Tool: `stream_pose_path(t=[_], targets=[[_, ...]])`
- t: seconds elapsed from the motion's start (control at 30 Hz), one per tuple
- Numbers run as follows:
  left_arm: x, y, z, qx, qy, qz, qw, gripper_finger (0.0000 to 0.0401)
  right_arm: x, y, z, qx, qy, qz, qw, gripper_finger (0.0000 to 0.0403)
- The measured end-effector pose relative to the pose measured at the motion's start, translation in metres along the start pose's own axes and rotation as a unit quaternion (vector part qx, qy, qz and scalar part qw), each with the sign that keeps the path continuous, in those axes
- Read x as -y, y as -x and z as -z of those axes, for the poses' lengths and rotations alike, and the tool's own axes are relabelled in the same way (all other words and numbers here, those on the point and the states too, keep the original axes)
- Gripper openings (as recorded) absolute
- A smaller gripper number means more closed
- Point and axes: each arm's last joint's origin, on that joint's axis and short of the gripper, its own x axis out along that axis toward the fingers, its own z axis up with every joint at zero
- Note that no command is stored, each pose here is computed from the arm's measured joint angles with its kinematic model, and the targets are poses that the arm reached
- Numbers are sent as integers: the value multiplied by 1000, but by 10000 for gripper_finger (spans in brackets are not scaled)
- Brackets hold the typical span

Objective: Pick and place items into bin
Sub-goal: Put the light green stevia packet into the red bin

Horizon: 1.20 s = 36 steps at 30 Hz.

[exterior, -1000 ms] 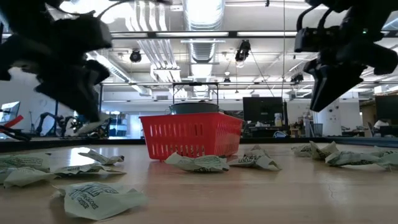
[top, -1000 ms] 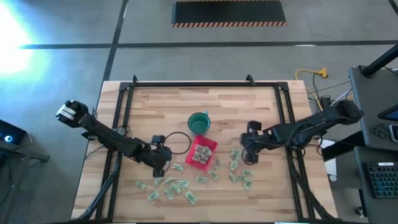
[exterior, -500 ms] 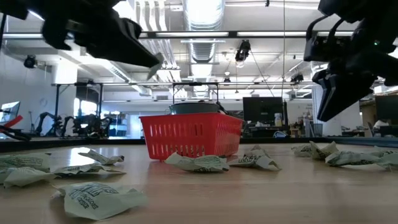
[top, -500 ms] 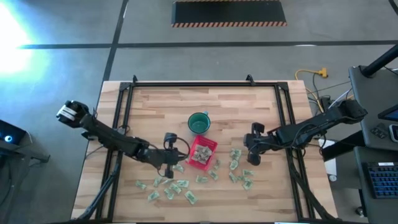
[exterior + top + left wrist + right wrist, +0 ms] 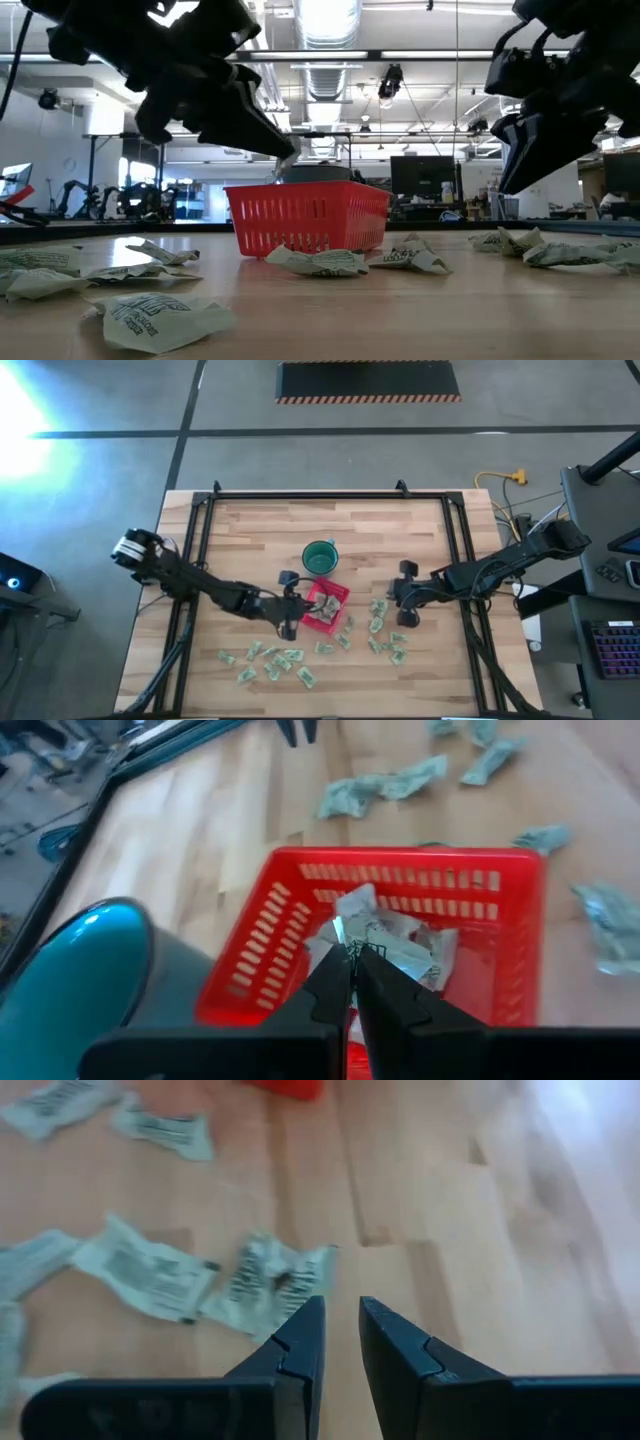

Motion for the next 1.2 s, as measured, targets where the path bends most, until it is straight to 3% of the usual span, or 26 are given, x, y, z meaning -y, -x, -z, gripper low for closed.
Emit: stream_pose_path(t=[0.17, 0.43, 0.6, 0.93, 1.2], targets=[[5, -3, 3, -1, -17, 44, 999, 11, -2, -3, 3, 5, -2, -28, 1000, 56], [3, -2, 1, 2, -16, 41, 999, 104, -2, -4, 3, 11, -4, -39, 999, 56], [3, -1, 1, 0, -16, 30, 999, 141, -3, -10, 6, 38, -5, -53, 998, 56], [3, -1, 2, -5, -18, 30, 999, 150, -4, -30, 23, 27, 18, -48, 998, 57], [3, -1, 3, -8, -19, 30, 999, 150, -4, -36, 25, 61, 27, -53, 996, 67]])
